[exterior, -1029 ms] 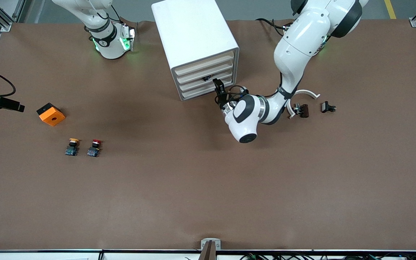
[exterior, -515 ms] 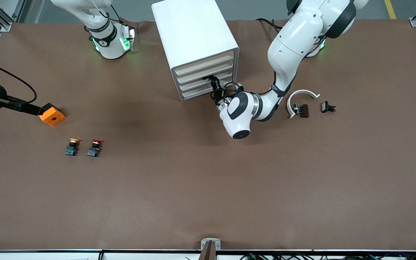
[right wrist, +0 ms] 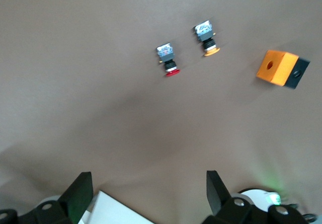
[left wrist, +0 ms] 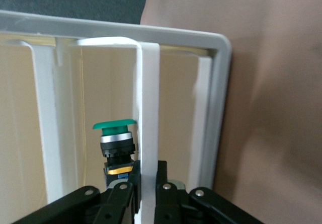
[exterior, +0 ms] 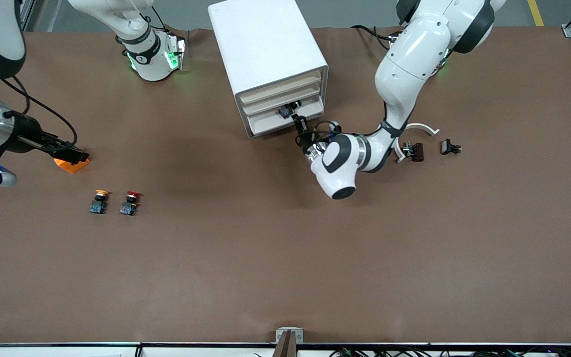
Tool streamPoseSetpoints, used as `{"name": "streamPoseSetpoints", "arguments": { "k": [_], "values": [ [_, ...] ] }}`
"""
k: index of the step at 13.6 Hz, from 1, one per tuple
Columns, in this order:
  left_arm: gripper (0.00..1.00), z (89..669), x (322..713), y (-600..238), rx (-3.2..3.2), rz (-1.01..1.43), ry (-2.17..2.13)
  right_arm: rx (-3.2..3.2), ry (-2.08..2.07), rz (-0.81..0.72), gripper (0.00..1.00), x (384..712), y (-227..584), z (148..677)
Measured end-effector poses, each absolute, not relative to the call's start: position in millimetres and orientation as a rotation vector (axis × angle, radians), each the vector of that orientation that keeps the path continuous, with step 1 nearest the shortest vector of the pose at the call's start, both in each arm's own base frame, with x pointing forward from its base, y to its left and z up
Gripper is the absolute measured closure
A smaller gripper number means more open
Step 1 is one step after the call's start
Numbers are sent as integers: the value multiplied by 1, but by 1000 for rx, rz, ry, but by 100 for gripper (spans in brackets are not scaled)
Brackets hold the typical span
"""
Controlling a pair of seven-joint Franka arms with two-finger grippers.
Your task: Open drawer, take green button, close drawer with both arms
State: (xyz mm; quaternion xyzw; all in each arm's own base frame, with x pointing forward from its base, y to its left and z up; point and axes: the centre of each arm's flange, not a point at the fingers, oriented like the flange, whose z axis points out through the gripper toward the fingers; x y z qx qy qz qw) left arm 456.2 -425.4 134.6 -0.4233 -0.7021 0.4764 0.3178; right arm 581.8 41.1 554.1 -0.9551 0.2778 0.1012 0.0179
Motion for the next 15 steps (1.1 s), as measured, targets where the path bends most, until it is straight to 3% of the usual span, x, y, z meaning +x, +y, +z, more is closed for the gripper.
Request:
{"name": "streamPoseSetpoints", "arguments": {
  "k": [4,11,15],
  "values": [
    [86,147,511,-384,-1077,1302,-1959,-2943,964,244,0,579,129,536],
    [84,160,553,-350,-1080,1347,-2057,-2853,1133,114,0,546,304,504],
    [45,183,583,-336,-1123,1385,-2114,-2825,1175,91,0,527,377,464]
  ]
}}
